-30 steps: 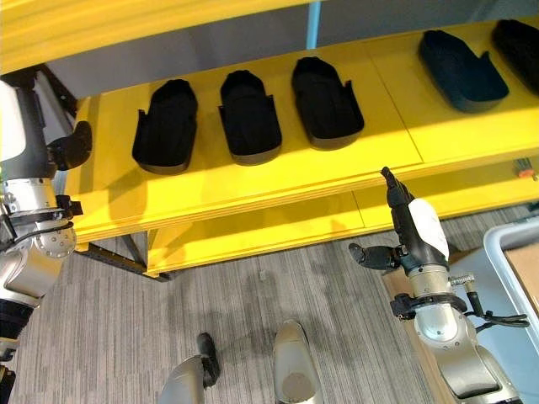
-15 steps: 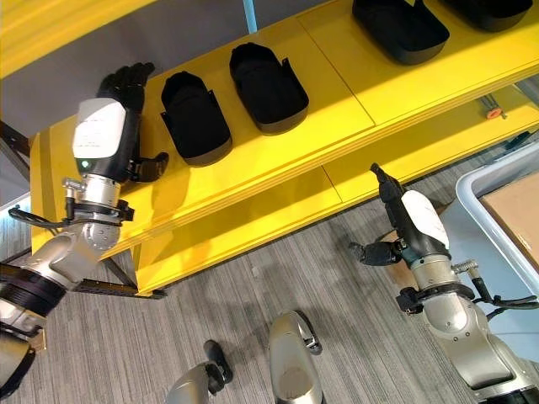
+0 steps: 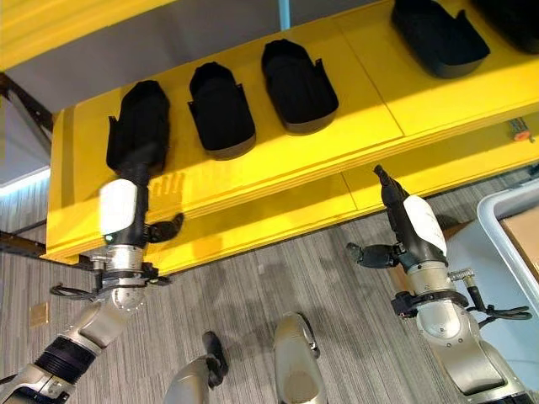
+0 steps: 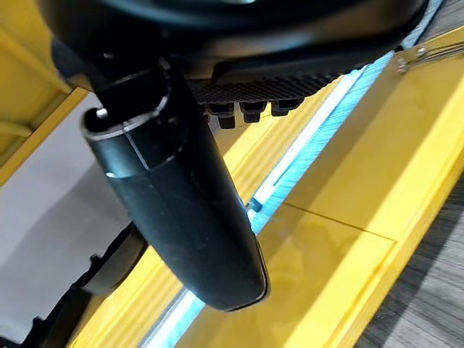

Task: Move parts from the plastic box to the shelf.

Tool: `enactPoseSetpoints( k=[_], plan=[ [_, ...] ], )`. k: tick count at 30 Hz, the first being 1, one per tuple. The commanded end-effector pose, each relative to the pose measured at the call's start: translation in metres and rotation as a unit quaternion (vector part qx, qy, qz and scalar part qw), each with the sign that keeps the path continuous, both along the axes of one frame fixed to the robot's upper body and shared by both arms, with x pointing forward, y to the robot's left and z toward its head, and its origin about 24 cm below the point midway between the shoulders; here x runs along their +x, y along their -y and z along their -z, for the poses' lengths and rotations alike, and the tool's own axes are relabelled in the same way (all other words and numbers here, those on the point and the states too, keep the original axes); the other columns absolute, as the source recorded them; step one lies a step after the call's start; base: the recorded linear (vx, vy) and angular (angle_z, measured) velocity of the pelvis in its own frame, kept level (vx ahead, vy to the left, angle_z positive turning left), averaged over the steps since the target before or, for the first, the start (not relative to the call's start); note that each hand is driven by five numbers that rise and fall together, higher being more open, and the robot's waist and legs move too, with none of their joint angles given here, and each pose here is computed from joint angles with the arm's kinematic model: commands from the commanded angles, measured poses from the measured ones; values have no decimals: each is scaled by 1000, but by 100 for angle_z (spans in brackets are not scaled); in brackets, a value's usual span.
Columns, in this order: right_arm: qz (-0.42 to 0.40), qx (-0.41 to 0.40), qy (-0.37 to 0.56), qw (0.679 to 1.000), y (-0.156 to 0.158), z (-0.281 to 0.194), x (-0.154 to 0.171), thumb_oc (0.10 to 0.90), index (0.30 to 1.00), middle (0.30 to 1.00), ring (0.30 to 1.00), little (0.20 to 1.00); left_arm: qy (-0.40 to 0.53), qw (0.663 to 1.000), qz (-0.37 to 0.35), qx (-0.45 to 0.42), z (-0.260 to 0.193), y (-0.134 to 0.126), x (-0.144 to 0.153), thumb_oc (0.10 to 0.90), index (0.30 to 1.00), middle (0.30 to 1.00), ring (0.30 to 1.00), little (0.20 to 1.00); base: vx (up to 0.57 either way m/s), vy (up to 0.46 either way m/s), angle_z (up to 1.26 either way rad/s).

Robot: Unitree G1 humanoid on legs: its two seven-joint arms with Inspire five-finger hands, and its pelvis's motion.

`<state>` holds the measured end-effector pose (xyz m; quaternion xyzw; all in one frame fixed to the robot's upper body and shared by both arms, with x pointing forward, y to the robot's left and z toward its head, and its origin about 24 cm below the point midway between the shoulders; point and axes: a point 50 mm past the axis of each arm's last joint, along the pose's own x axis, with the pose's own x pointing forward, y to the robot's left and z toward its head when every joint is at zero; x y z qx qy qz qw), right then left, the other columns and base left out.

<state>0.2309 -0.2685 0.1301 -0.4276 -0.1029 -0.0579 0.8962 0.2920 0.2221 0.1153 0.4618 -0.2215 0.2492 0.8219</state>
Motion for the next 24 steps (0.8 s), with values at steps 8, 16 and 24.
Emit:
enactPoseSetpoints(
  k=[8, 16, 24],
  plan=[
    [-5, 17, 141, 990, -13, -38, 5, 900, 1000, 1000, 1000, 1000, 253, 954, -155, 44, -80, -59, -17, 900, 1000, 1000, 1000, 1000, -9, -14, 6],
    [-26, 5, 135, 990, -19, -42, 10, 900, 1000, 1000, 1000, 1000, 211, 969, -95, 89, -95, -43, 5, 900, 1000, 1000, 1000, 1000, 6, 29, 2],
    [-52, -19, 127, 990, -19, -48, 19, 900, 1000, 1000, 1000, 1000, 127, 983, -68, 116, -83, -30, 35, 900, 1000, 1000, 1000, 1000, 35, 69, -10]
  ],
)
